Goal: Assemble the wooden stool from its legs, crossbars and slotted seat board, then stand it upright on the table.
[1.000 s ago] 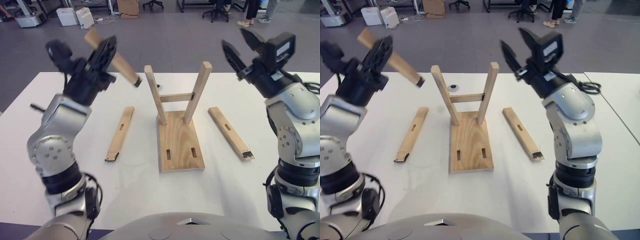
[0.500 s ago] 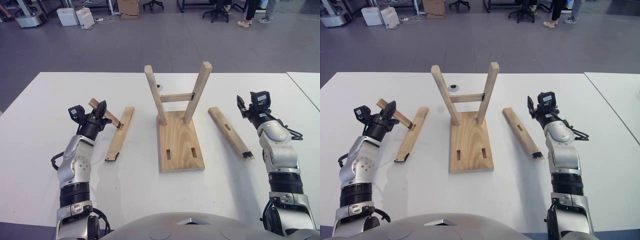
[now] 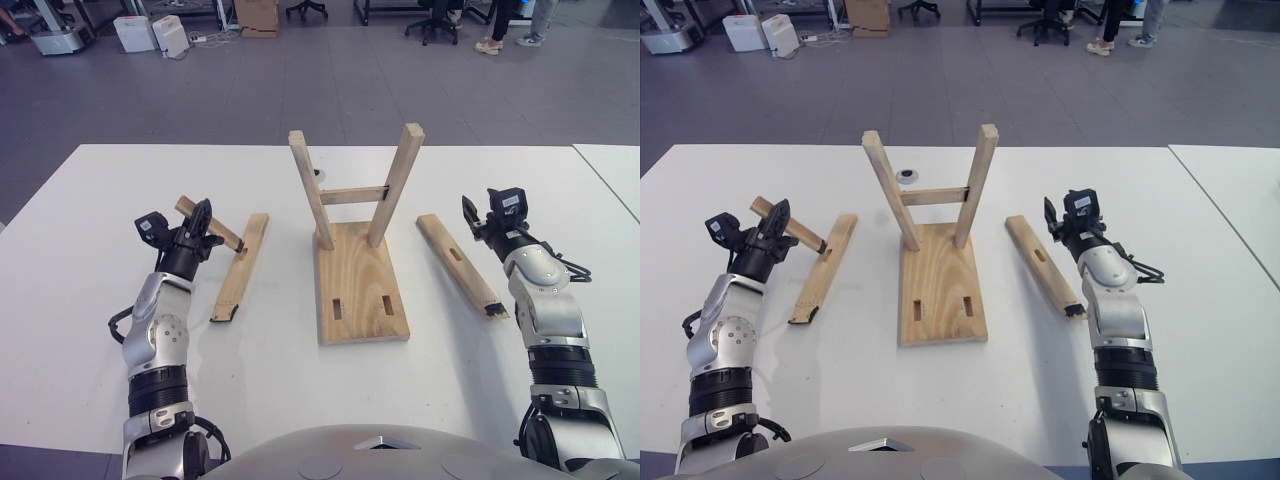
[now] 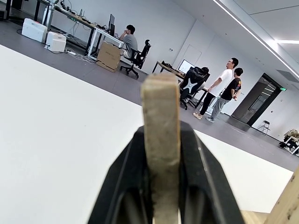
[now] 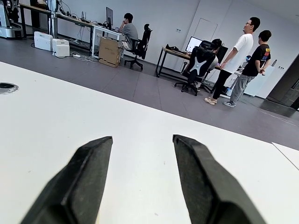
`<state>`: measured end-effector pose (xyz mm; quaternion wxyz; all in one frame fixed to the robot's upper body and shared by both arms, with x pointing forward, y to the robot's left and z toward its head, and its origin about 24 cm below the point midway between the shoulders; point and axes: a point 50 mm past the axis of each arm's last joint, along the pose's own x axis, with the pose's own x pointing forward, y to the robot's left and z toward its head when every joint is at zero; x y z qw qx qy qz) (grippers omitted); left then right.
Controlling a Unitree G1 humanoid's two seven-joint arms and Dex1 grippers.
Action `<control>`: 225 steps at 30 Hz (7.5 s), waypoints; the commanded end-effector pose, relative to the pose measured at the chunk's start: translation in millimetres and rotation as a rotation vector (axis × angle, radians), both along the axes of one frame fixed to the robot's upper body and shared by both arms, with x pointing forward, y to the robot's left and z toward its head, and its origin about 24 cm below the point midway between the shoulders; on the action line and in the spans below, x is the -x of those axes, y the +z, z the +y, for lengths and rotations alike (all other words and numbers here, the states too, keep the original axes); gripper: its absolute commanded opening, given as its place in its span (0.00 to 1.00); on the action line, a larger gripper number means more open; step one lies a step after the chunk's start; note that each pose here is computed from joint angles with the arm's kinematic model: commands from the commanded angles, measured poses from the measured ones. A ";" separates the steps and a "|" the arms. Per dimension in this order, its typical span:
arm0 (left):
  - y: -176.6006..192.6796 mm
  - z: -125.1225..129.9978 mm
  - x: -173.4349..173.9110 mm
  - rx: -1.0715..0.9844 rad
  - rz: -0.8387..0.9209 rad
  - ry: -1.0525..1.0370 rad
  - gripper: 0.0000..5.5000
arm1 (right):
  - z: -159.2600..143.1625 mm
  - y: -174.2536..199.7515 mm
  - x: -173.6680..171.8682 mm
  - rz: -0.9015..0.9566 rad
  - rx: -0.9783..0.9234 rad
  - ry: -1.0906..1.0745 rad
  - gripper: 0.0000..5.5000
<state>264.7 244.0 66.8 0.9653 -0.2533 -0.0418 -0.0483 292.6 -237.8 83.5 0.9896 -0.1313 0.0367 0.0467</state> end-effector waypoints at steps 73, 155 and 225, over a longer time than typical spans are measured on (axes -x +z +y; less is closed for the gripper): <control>166.7 -78.6 8.6 -0.479 -0.426 -0.495 0.37 | 151.4 205.4 -18.4 -0.164 -0.923 0.837 0.57; 24.5 -102.0 53.7 -0.849 -0.007 -0.760 0.83 | -21.9 7.1 83.1 0.424 -0.269 0.126 0.80; 83.2 -84.4 42.8 0.023 0.095 -0.387 0.19 | -0.3 -19.4 27.0 0.380 0.089 0.314 0.62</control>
